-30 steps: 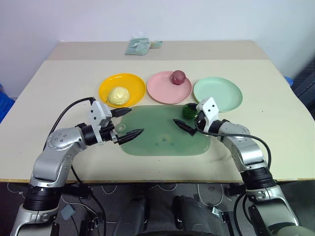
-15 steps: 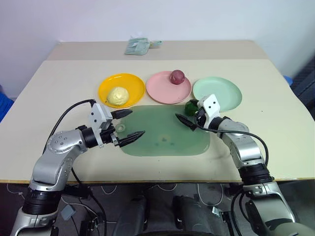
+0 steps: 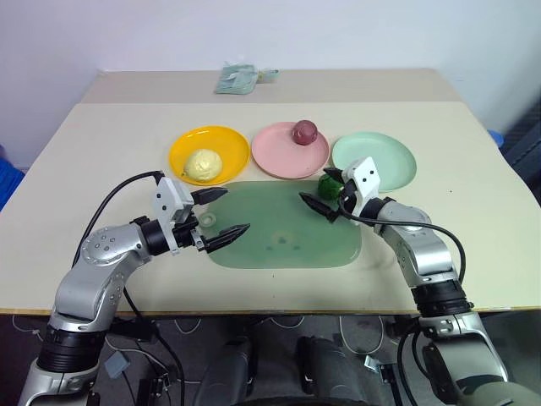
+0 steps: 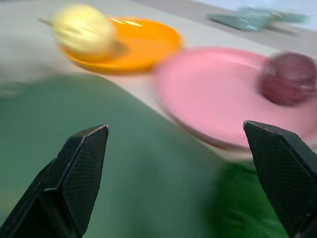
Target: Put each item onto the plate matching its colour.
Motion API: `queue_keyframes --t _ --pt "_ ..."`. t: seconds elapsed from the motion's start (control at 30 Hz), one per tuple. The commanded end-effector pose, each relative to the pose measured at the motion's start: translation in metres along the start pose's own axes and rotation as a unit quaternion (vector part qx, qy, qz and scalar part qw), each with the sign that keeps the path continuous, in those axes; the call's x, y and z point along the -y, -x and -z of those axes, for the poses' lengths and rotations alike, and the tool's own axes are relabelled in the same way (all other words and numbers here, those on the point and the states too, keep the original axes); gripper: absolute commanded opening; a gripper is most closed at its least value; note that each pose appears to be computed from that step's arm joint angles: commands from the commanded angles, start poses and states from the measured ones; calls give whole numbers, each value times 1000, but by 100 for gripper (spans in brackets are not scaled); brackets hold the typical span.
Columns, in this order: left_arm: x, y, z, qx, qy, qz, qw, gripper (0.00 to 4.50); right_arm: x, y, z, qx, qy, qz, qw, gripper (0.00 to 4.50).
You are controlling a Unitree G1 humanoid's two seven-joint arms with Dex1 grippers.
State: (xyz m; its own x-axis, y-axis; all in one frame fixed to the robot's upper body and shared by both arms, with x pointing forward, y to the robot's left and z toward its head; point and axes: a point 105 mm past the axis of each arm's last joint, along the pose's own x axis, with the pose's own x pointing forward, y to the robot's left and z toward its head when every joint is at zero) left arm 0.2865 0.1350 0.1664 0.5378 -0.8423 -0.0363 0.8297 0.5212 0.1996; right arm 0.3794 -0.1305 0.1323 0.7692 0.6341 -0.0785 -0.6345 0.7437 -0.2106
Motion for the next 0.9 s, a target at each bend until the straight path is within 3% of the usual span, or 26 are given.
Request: queue_keyframes --t 0.03,0.73,0.83,0.9 --pt "2 -1 -15 21 -17 6 1000 450 14 -2 -10 22 22 28 999 446" --pt "4 2 -14 17 -21 3 1000 450 33 -9 17 -26 42 79 996 446" --pt "4 2 -14 17 -21 3 1000 450 37 -9 14 -20 42 88 995 361" --pt "3 2 -14 17 -21 3 1000 450 39 -9 10 -12 41 94 995 266"
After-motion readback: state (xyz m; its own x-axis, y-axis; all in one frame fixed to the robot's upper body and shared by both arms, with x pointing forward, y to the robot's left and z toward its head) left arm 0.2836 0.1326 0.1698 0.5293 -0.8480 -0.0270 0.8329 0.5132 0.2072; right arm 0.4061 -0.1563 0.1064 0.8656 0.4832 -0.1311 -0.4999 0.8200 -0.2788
